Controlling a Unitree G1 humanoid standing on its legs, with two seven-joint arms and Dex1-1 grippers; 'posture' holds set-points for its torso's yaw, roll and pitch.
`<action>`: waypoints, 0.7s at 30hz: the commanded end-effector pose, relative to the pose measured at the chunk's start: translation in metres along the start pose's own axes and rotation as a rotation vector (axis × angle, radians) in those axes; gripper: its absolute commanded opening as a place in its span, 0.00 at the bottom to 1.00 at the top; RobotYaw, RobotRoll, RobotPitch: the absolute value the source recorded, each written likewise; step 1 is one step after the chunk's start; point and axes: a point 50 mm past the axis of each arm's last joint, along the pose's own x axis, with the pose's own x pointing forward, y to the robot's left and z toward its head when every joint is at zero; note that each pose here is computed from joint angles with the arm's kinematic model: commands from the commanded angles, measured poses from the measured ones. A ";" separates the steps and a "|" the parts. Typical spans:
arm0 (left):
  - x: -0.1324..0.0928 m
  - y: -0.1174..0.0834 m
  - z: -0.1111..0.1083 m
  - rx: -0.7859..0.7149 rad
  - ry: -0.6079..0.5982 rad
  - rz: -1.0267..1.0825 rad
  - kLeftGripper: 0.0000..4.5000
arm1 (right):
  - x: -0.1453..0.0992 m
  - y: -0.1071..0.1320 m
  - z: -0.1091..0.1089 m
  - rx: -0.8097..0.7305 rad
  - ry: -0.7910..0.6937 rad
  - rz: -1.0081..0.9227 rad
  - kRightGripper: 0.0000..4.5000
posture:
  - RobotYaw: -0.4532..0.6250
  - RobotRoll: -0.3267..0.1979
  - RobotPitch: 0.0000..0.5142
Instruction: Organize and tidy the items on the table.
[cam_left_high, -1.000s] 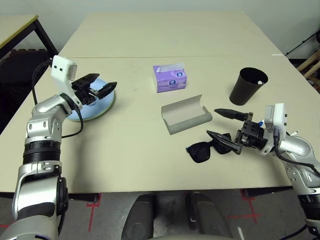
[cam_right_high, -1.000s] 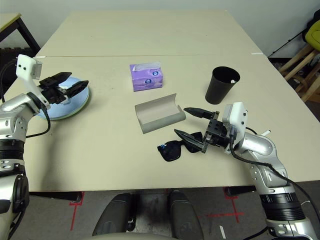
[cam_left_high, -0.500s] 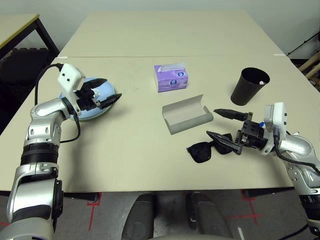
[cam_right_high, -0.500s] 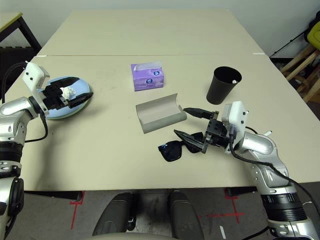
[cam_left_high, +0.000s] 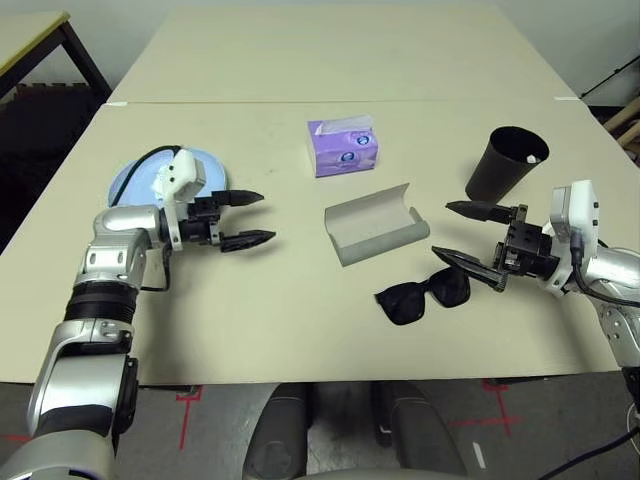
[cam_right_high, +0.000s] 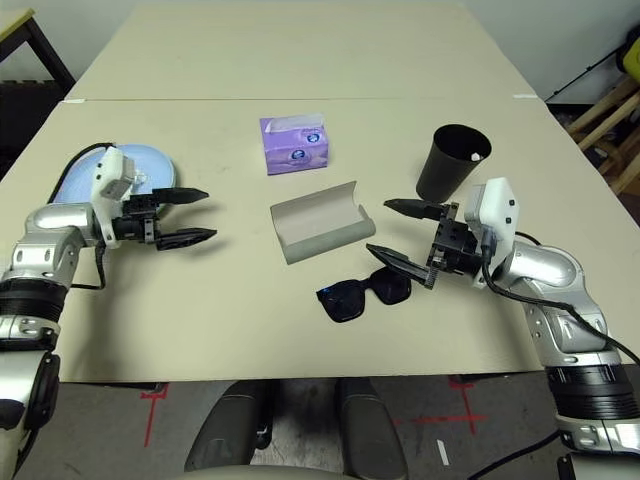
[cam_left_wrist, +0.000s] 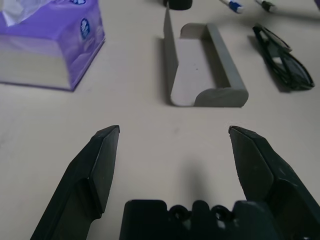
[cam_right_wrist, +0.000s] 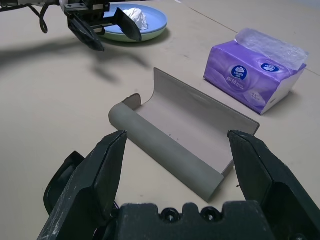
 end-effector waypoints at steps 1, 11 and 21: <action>0.003 -0.002 0.008 0.037 -0.023 -0.047 0.99 | -0.004 0.003 0.005 -0.003 0.007 0.009 1.00 | 0.47 0.62 0.36; 0.007 -0.016 0.022 0.159 -0.053 -0.179 0.99 | 0.002 0.000 0.012 -0.026 0.012 0.058 1.00 | 0.48 0.62 0.36; 0.009 -0.036 0.019 0.100 -0.139 -0.166 0.99 | 0.015 0.002 0.014 -0.012 -0.004 0.110 1.00 | 0.48 0.62 0.35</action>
